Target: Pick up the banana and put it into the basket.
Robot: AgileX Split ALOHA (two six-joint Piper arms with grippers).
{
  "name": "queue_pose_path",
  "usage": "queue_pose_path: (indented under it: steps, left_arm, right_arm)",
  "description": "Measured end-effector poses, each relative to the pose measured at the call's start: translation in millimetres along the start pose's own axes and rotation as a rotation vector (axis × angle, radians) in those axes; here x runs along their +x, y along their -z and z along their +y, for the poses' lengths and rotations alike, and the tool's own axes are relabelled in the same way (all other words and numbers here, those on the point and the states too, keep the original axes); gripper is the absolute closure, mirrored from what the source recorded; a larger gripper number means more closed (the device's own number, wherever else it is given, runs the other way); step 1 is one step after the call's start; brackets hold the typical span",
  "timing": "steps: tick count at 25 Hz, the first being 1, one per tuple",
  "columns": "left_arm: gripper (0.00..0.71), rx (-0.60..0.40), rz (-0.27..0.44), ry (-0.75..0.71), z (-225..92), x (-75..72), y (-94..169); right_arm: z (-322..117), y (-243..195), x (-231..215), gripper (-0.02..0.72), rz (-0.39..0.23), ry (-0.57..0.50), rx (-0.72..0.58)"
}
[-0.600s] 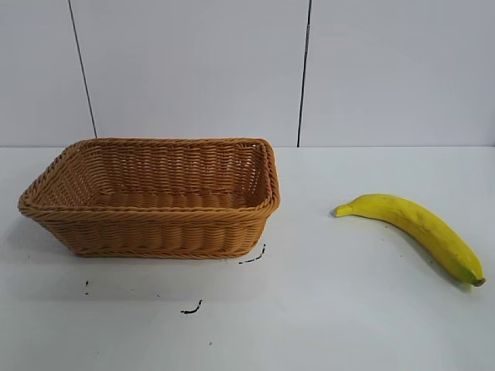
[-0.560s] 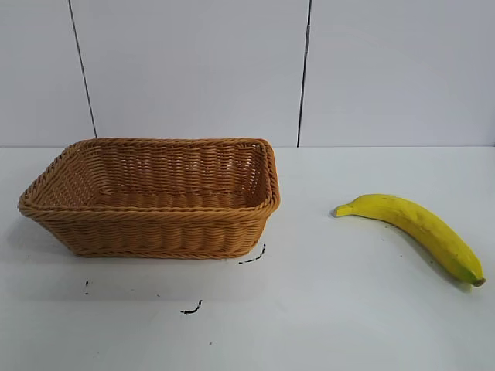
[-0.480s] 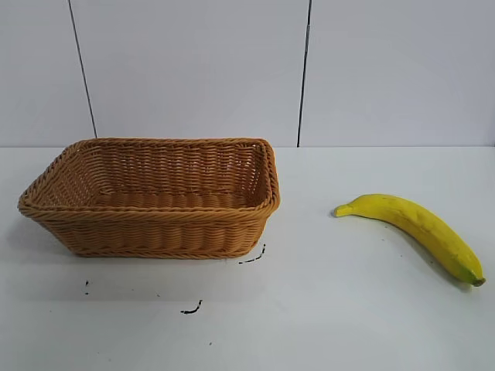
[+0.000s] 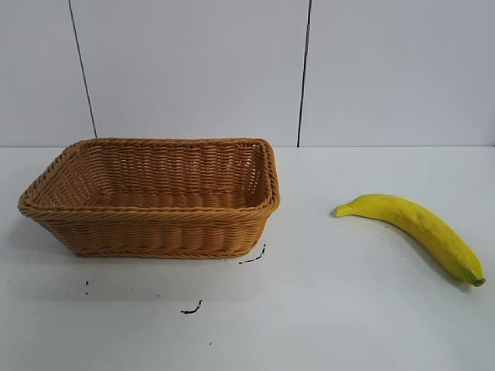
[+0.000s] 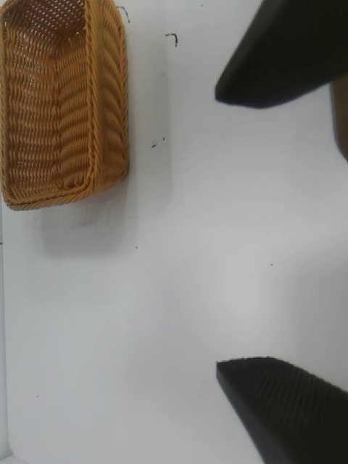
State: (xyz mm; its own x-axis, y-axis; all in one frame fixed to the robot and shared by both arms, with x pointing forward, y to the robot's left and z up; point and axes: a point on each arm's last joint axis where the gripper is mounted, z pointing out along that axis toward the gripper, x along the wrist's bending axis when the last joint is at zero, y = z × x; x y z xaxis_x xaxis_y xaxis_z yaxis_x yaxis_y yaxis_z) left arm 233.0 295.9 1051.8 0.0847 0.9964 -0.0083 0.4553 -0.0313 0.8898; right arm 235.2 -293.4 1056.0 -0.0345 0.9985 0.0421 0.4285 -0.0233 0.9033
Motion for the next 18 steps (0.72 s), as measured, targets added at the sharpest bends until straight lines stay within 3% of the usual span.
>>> queue_pose_path:
  steps: [9, 18]
  left_arm:
    - [0.017, 0.0, 0.0, 0.0, 0.0, 0.0, 0.0]
    - [0.017, -0.001, 0.0, 0.0, 0.1, 0.0, 0.0]
  right_arm:
    - [53.9, -35.2, -0.8, 0.013, -0.007, -0.044, 0.249]
    - [122.7, -110.4, -3.4, 0.013, -0.014, -0.057, 0.585]
